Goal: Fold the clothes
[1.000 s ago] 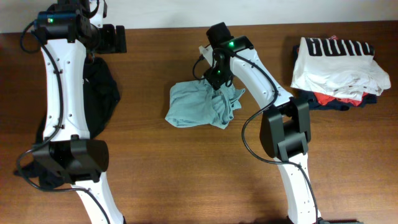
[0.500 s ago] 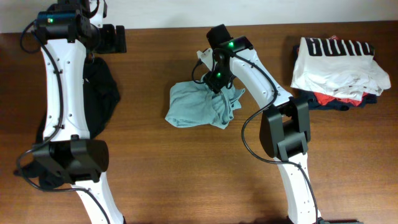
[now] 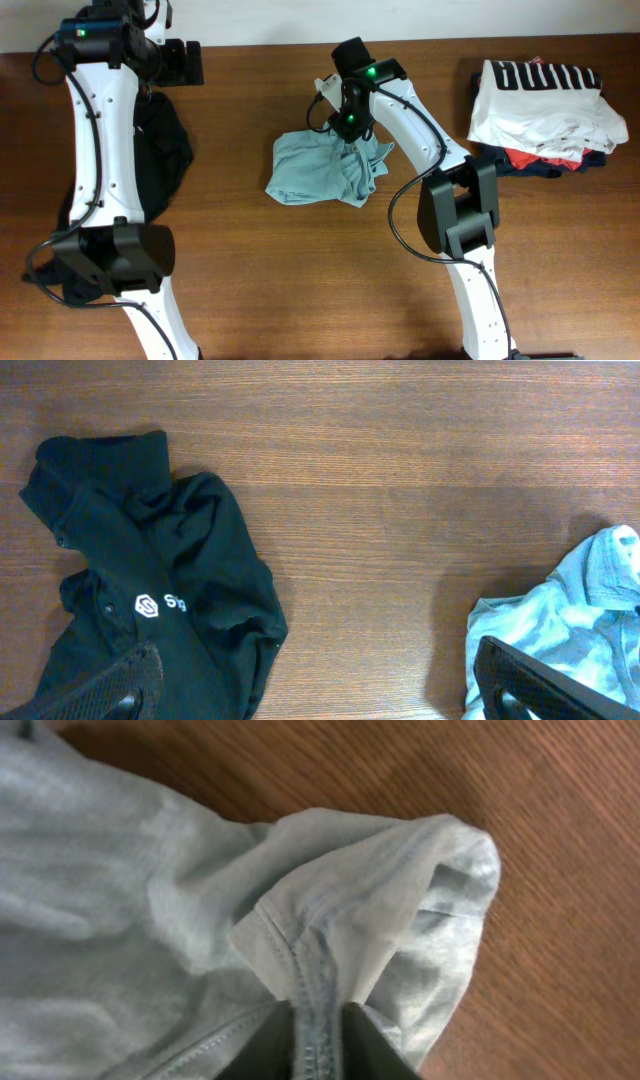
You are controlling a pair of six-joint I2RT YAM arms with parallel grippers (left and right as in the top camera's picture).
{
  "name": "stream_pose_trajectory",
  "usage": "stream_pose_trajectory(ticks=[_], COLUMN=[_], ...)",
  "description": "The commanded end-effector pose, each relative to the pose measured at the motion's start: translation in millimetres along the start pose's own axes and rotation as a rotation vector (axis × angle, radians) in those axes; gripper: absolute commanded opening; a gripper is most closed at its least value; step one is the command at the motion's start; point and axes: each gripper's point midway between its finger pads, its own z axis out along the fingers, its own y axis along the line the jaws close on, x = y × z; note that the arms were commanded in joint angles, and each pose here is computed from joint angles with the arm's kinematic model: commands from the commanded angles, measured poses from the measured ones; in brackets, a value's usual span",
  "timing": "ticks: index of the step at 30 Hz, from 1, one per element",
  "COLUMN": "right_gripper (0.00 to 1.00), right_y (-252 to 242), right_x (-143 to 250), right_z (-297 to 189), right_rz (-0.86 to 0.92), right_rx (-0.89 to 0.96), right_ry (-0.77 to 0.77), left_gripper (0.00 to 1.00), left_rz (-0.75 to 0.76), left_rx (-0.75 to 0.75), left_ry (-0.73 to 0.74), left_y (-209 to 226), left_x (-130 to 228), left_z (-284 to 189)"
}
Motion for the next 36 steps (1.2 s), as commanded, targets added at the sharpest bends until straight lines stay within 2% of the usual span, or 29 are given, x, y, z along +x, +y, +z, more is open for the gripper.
stream_pose_trajectory(ticks=[1, 4, 13, 18, 19, 20, 21, 22, 23, 25, 36], right_gripper=[0.13, 0.04, 0.04, 0.06, 0.27, 0.55, 0.73, 0.84, 0.91, 0.99, 0.99], right_y=[-2.8, -5.6, -61.9, -80.6, -80.4, -79.0, -77.4, -74.4, -71.2, -66.1, -32.0], right_x=[5.7, 6.4, 8.7, 20.3, 23.0, 25.8, 28.7, 32.5, 36.5, 45.0, 73.6], right_z=[6.4, 6.4, -8.5, -18.7, -21.0, -23.2, -25.9, -29.2, -32.4, -37.4, -50.1], right_rz=[0.003, 0.005, 0.261, 0.447, 0.465, 0.48, 0.496, 0.515, 0.534, 0.568, 0.641], right_rx=[0.011, 0.026, 0.089, -0.143, -0.189, -0.228, -0.271, -0.319, -0.363, -0.425, -0.562], right_ry=[0.025, 0.029, -0.033, -0.109, -0.115, -0.116, -0.117, -0.114, -0.107, -0.084, 0.074], left_gripper=[0.99, 0.99, 0.99, 0.99, 0.99, 0.99, 0.99, 0.99, 0.99, 0.99, 0.99], left_rz=[0.002, 0.002, 0.002, 0.002, 0.002, 0.002, 0.002, 0.002, 0.002, 0.002, 0.0], left_rx=[-0.008, -0.008, -0.008, -0.008, -0.008, -0.008, -0.008, -0.008, -0.008, -0.008, -0.007], left_ry=[-0.042, -0.042, -0.042, -0.043, -0.042, -0.043, -0.043, -0.043, -0.042, -0.038, 0.017], left_y=[0.9, 0.9, 0.9, 0.9, 0.9, 0.9, 0.9, 0.9, 0.9, 1.0, 1.3], left_x=[-6.6, -6.6, -6.7, -6.8, -6.7, -6.8, -6.8, -6.8, -6.7, -5.8, 7.5], left_z=[-18.1, -18.1, -18.1, -18.1, -18.1, -18.1, -18.1, -18.1, -18.0, -16.7, -1.1])
